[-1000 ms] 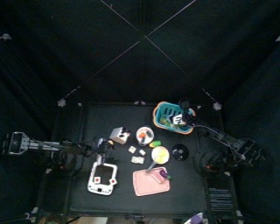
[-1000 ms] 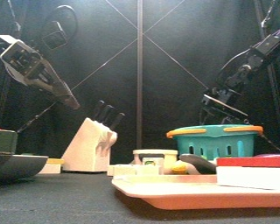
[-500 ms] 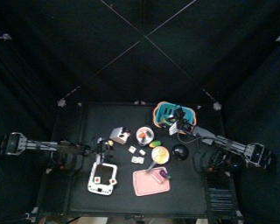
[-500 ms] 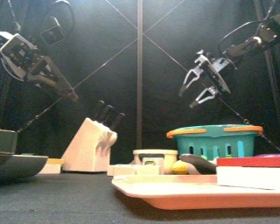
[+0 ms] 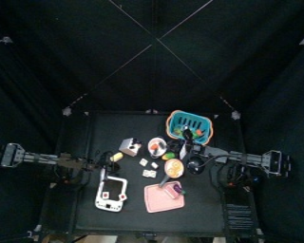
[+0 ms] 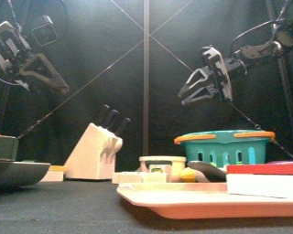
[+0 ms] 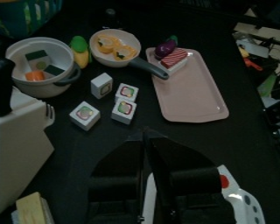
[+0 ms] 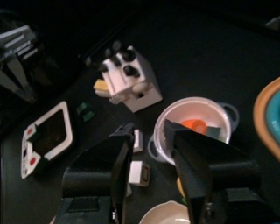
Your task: Move stove closer to center
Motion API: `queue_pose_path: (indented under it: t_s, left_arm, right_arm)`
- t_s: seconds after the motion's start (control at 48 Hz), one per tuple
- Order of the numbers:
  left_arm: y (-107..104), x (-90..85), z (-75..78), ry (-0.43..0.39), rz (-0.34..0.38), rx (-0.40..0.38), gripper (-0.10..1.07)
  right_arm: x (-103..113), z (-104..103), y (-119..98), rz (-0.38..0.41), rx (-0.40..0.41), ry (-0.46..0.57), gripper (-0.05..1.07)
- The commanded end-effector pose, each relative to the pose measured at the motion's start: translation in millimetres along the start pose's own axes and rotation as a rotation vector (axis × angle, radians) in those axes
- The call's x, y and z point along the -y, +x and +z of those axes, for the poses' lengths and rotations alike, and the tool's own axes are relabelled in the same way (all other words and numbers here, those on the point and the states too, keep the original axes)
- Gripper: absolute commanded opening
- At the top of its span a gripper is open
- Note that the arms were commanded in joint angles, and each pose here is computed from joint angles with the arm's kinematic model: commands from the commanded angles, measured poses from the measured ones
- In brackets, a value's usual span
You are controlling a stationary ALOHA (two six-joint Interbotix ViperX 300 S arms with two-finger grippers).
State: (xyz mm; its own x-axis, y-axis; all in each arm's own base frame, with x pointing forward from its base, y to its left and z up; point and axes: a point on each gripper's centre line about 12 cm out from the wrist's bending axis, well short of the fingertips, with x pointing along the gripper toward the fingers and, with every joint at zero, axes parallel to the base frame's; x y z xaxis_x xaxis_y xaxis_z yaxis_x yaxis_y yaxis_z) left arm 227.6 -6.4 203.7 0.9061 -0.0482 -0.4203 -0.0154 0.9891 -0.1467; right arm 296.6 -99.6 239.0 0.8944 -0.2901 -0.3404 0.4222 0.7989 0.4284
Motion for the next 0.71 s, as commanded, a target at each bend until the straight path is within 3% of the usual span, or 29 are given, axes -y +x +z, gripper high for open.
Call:
queue_pose_path:
  t_s: [0.0, 0.229, 0.688]
  left_arm:
    - [-1, 7.2, 5.5, -0.011, -0.024, 0.012, 0.48]
    - [-3, 21.8, -4.3, -0.034, -0.037, -0.083, 0.48]
    - [-24, 37.1, -27.0, -0.171, 0.014, -0.348, 0.48]
  right_arm:
    - [-17, 0, 9, 0.047, -0.007, -0.021, 0.66]
    - [-49, -19, 29, 0.126, -0.082, -0.097, 0.55]
    - [-97, -53, 59, 0.234, -0.183, -0.219, 0.54]
